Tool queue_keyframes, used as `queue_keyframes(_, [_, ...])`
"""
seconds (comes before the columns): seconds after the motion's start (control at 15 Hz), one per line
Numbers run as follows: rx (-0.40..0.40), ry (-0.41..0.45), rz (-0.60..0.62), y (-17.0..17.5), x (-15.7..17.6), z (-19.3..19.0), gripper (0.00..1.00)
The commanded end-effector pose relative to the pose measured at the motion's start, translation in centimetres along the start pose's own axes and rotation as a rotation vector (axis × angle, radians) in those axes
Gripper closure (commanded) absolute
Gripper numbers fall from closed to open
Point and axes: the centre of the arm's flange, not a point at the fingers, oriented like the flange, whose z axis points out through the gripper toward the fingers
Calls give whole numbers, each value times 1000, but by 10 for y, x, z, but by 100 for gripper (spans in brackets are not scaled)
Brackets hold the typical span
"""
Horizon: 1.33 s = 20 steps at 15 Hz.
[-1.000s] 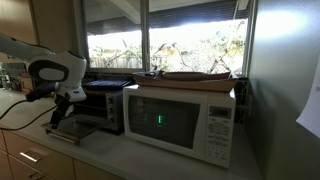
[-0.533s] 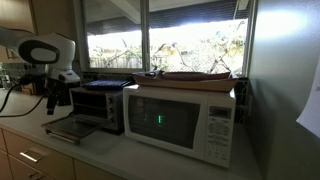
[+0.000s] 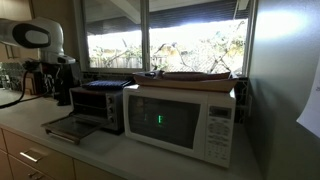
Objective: Open the lid of the oven
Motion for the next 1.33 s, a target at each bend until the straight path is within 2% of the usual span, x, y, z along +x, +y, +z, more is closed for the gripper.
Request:
queue_keyframes(0.0, [-58, 8, -188, -21, 12, -17, 0])
queue_keyframes(0.33, [-145, 77, -413, -38, 22, -34, 0])
queue_keyframes(0.67, [-189, 111, -536, -50, 30, -39, 0])
queue_keyframes(0.8, [-195, 120, -562, -53, 33, -40, 0])
queue_keyframes(0.87, [-177, 112, -518, -48, 26, -41, 0])
queue_keyframes(1.27, [-181, 110, -539, -52, 28, -39, 0])
